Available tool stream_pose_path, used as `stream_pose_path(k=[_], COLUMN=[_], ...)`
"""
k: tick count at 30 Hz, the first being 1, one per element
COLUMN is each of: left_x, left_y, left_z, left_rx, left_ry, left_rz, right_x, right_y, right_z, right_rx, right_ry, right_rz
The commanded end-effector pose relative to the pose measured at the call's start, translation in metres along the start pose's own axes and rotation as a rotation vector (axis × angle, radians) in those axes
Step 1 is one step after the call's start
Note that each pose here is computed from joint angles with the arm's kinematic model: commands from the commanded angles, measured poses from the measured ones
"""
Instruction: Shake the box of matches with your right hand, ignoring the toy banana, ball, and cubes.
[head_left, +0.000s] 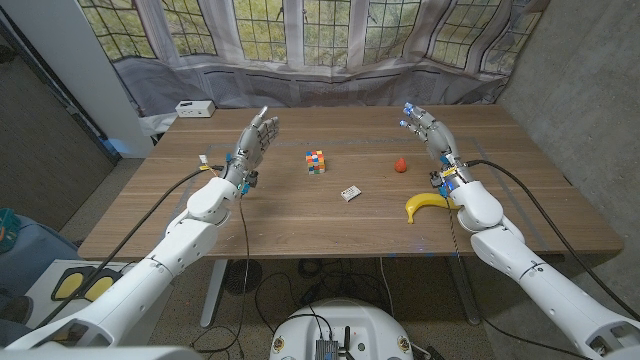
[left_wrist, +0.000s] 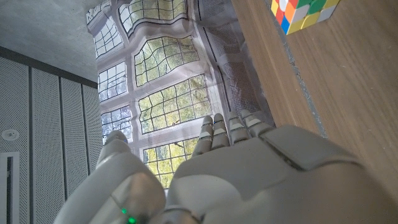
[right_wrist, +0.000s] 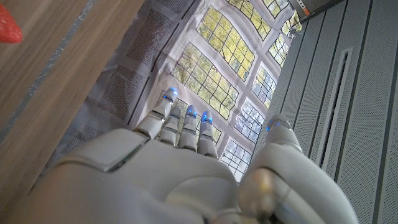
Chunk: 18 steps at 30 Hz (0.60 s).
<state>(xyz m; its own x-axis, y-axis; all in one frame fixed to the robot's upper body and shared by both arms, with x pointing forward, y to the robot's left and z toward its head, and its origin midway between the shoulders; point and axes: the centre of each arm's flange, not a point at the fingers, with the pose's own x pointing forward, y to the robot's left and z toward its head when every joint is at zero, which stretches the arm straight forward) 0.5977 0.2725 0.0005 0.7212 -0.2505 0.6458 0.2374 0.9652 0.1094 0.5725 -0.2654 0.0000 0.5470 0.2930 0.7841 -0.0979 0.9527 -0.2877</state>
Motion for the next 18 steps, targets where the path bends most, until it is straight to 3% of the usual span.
stream_pose_path(k=[1,8,18], left_x=[-0.004,-0.004,-0.005], left_y=[0.003,0.004,0.005], left_z=[0.003,0.002,-0.002], left_rx=[-0.002,-0.001,0.001], left_ry=[-0.038,-0.037,-0.054], left_rz=[0.006,0.006,0.001], right_x=[0.001,0.002,-0.003], right_y=[0.004,0.010,0.014], right_z=[0.017,0.025,0.033], right_rx=[-0.099,-0.164,-0.224], right_ry=[-0.033,-0.044,-0.056], right_rz=[0.024,0.053,0.037])
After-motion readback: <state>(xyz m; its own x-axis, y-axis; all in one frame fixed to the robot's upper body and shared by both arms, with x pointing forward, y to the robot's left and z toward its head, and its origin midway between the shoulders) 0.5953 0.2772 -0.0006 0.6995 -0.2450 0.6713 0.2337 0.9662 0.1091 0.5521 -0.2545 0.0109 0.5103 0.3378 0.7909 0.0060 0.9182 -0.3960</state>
